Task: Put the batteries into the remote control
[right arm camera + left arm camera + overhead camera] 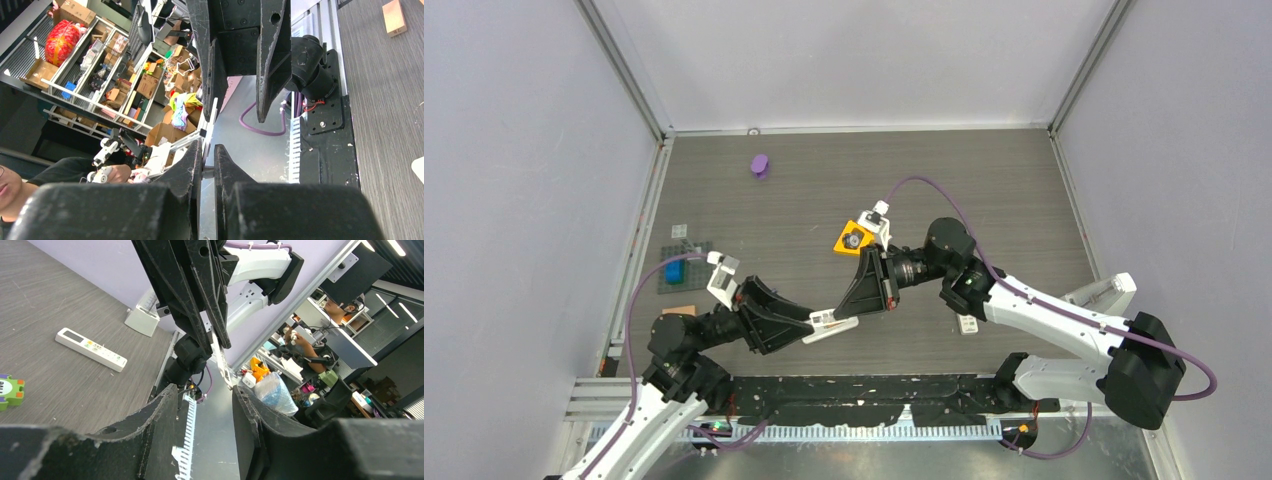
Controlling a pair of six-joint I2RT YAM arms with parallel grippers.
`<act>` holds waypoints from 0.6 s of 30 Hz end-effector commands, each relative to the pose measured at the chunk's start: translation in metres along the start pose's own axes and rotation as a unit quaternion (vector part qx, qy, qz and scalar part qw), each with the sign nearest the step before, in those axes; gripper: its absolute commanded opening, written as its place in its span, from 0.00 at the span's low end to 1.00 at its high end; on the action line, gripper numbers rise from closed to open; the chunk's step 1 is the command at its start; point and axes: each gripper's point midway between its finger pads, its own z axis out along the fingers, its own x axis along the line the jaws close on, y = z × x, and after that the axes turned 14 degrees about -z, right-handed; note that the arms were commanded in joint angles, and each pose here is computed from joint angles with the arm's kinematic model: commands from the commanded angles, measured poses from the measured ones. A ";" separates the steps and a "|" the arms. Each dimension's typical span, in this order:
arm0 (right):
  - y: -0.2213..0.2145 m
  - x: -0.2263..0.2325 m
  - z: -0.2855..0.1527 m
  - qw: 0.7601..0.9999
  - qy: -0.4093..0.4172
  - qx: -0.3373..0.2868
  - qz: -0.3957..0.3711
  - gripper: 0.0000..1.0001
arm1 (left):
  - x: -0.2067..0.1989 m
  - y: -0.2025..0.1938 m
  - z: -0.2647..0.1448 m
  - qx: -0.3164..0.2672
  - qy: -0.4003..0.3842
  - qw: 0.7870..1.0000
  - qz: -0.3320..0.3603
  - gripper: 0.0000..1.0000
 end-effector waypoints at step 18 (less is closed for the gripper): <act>0.009 0.005 -0.001 0.999 0.005 -0.011 -0.046 0.05 | -0.008 -0.004 -0.001 0.019 -0.014 1.000 0.018 0.47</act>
